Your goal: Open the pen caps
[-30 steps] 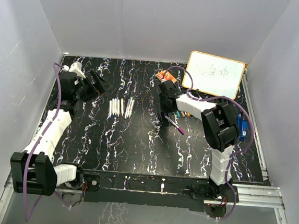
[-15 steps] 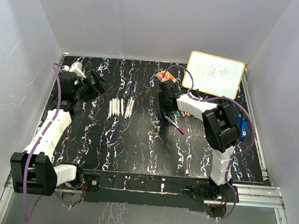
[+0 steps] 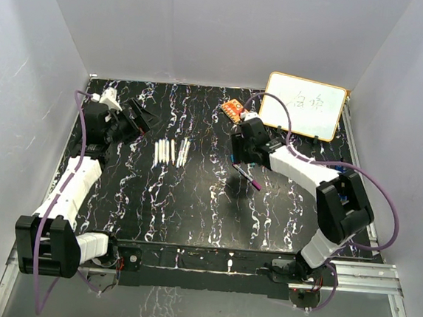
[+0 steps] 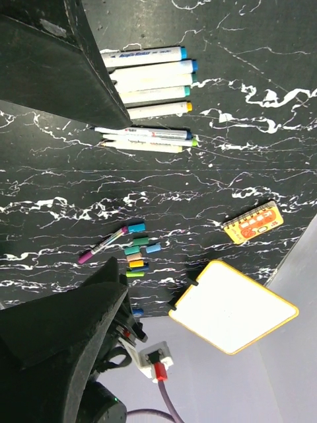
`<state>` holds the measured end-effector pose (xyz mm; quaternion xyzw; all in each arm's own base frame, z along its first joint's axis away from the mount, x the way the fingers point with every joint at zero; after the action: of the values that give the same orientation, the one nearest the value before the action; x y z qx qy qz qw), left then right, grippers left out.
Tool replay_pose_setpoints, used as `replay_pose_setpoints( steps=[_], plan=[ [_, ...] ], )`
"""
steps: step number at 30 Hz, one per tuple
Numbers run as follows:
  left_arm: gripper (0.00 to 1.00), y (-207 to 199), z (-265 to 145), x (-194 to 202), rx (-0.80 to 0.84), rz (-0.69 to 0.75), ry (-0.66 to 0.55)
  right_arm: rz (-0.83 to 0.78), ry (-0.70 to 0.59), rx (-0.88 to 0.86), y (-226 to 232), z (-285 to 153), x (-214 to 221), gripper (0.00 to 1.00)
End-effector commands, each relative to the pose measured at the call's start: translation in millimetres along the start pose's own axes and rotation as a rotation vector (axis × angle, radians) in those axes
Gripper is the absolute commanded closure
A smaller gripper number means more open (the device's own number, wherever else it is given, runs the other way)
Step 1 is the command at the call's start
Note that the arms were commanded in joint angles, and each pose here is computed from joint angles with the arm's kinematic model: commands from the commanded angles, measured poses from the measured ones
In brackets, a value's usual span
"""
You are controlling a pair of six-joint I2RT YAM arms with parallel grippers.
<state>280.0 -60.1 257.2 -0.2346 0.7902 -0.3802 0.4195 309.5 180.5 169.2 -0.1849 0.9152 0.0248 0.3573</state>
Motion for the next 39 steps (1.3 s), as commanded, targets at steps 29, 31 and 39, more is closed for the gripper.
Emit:
replay_pose_setpoints(
  steps=[29, 31, 39],
  plan=[
    [0.01, -6.8, -8.1, 7.6, 0.118, -0.031, 0.032, -0.036, 0.164, -0.022, 0.3, 18.0, 67.4, 0.52],
    [0.01, -7.0, -8.7, 7.9, 0.119, -0.03, 0.033, -0.036, 0.17, -0.028, 1.2, 19.3, 69.6, 0.53],
    [0.02, -5.3, -9.7, 9.5, 0.114, -0.03, 0.03, -0.036, 0.184, -0.058, 3.0, 18.8, 75.4, 0.72]
  ],
)
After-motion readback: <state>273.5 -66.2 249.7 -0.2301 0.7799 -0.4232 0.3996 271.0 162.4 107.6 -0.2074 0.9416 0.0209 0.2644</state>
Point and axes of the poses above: each gripper's point midway between its finger pads, its own z axis out along the fingers, its own y axis along the line the jaws close on, x = y × z, the point moved 10 cm from there along -z, back along the fingers, and after that the axes turned 9 degrees about -z, right-handed, at the moved point
